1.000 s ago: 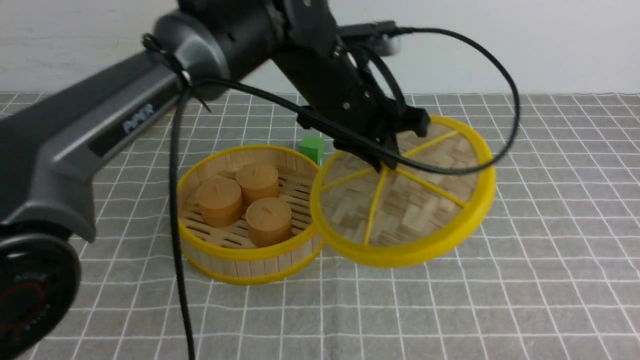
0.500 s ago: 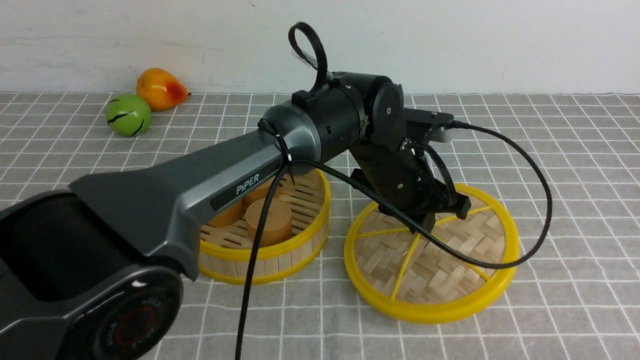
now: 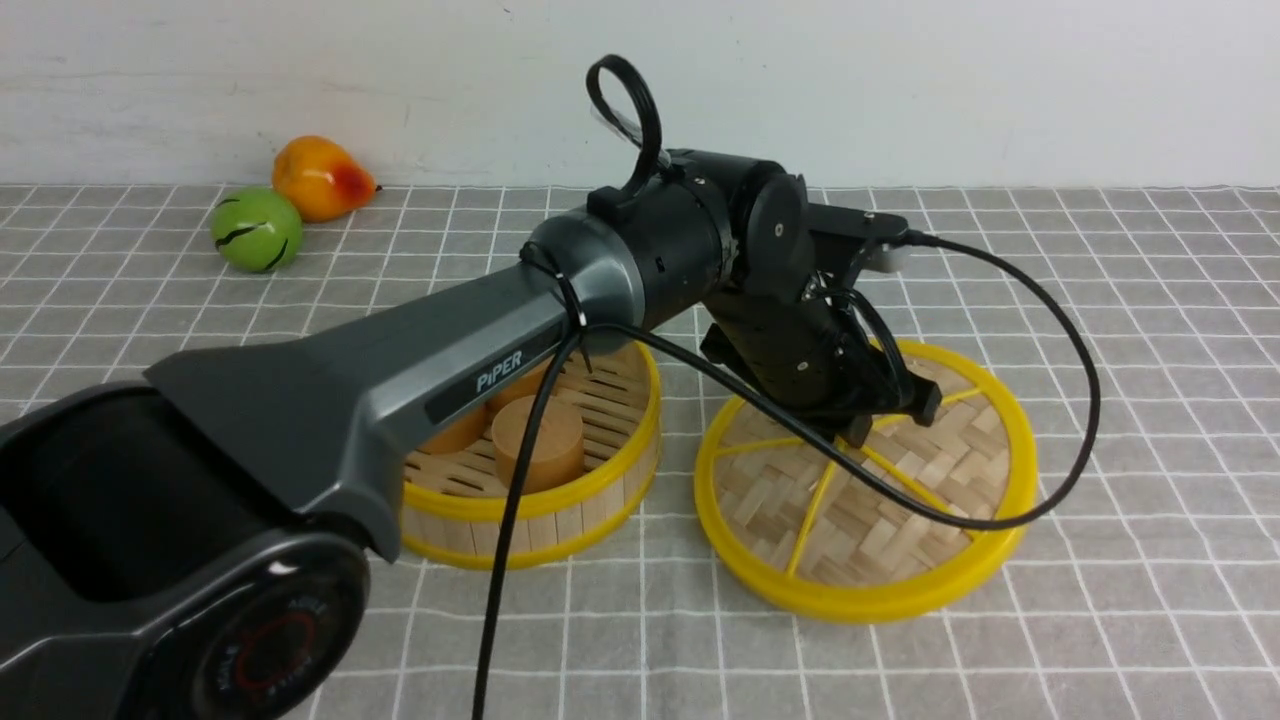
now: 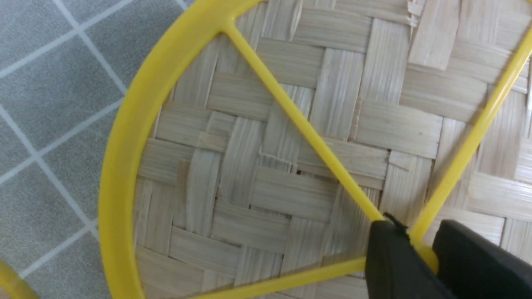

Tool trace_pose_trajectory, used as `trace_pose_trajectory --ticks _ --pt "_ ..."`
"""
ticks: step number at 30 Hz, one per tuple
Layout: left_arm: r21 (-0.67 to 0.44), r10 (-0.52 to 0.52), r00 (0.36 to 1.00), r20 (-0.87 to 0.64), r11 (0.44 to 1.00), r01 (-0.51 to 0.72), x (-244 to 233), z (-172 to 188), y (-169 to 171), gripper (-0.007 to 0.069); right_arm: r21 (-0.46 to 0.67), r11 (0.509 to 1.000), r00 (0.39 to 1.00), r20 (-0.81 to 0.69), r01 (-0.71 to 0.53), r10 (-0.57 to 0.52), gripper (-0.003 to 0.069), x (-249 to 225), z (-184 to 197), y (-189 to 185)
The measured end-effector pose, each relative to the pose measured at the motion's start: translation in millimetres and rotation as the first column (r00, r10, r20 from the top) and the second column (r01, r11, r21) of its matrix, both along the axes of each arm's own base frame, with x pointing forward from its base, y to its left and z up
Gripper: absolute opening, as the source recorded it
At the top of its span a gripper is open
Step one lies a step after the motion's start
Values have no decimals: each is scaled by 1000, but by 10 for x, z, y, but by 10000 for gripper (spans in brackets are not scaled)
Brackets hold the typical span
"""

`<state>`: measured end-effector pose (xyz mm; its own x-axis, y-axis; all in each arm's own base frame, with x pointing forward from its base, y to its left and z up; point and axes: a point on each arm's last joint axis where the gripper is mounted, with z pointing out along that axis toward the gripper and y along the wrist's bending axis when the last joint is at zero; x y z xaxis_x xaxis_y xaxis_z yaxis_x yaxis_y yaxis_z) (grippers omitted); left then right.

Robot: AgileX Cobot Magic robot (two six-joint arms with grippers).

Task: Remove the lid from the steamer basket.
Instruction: Use the left arm to place the steamer lid on the table

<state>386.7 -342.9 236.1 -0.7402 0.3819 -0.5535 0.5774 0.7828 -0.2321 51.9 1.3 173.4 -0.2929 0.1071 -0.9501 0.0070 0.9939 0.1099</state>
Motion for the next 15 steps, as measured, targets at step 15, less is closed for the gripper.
trace_pose_trajectory --ticks 15 --pt "8 -1 1000 7 1000 1 4 -1 5 110 1 1000 1000 0 0 0 241 0 0 0"
